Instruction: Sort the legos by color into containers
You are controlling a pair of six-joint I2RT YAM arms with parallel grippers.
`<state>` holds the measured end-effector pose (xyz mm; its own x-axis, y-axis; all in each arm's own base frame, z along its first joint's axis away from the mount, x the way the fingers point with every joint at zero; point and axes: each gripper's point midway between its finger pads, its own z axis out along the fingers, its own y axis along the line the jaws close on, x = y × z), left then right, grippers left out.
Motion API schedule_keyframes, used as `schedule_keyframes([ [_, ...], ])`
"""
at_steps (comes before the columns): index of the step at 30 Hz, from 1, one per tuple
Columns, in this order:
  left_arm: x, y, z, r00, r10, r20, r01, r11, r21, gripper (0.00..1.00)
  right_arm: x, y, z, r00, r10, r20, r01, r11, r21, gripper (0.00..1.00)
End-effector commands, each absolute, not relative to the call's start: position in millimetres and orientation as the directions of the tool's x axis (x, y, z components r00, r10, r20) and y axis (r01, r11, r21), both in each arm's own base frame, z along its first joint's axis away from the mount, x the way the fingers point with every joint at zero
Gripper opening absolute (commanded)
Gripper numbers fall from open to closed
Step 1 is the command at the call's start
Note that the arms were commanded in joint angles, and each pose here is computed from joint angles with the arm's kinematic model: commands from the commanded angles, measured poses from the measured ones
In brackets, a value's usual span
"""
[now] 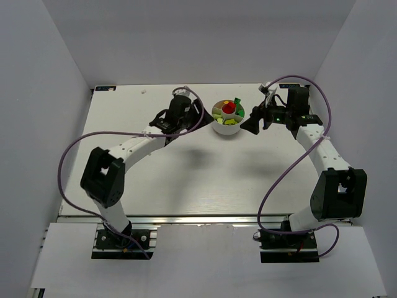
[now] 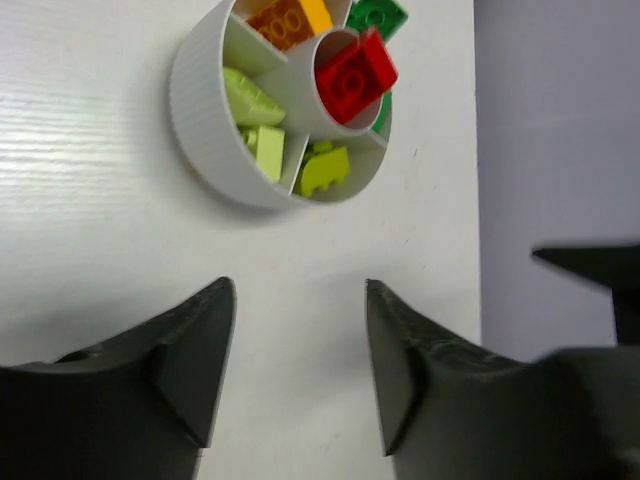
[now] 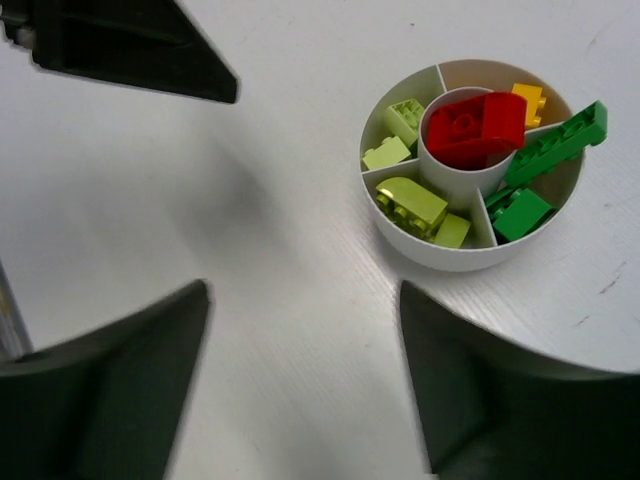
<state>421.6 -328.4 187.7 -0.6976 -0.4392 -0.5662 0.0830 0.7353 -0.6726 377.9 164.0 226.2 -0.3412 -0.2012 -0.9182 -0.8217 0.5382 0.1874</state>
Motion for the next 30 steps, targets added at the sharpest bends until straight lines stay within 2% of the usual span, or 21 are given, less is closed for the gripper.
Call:
schedule_keyframes([
  [1,398.7,-303.1,226.7,-0.612,-0.426,-0.666,0.185,0.742,-0.644,0.69,376.8,163.7,239.3,-0.282,-0.214,-0.935,-0.847,0.513,0.138,0.89],
  [3,389.7,-282.6,214.5,-0.590,-0.435,-0.680,0.155,0.766,-0.624,0.81,377.8,163.1,240.5,-0.281,-0.213,-0.936,-0.844,0.519,0.135,0.89],
  [4,382.8,-273.5,229.3,-0.562,-0.454,-0.691,0.165,0.757,-0.632,0.84,379.6,163.0,241.6,-0.282,-0.207,-0.937,-0.840,0.524,0.137,0.89],
  [10,356.3,-233.6,232.6,-0.506,-0.490,-0.710,0.145,0.763,-0.630,0.98,396.0,156.4,243.0,-0.326,-0.193,-0.926,-0.789,0.595,0.154,0.89],
  [14,340.9,-213.1,231.3,-0.469,-0.506,-0.724,0.128,0.772,-0.623,0.98,393.7,152.7,244.8,-0.283,-0.249,-0.926,-0.811,0.578,0.092,0.89],
  [18,332.5,-203.2,239.7,-0.437,-0.518,-0.735,0.137,0.770,-0.623,0.98,397.4,141.3,249.5,-0.247,-0.252,-0.936,-0.764,0.645,0.028,0.90],
  [24,327.7,-196.9,236.2,-0.426,-0.524,-0.738,0.126,0.773,-0.622,0.98,409.4,118.9,241.3,-0.345,-0.202,-0.917,-0.621,0.781,0.062,0.89],
  [30,323.7,-192.3,242.2,-0.403,-0.527,-0.748,0.137,0.773,-0.619,0.98,419.6,104.0,243.9,-0.370,-0.157,-0.916,-0.519,0.853,0.064,0.90],
])
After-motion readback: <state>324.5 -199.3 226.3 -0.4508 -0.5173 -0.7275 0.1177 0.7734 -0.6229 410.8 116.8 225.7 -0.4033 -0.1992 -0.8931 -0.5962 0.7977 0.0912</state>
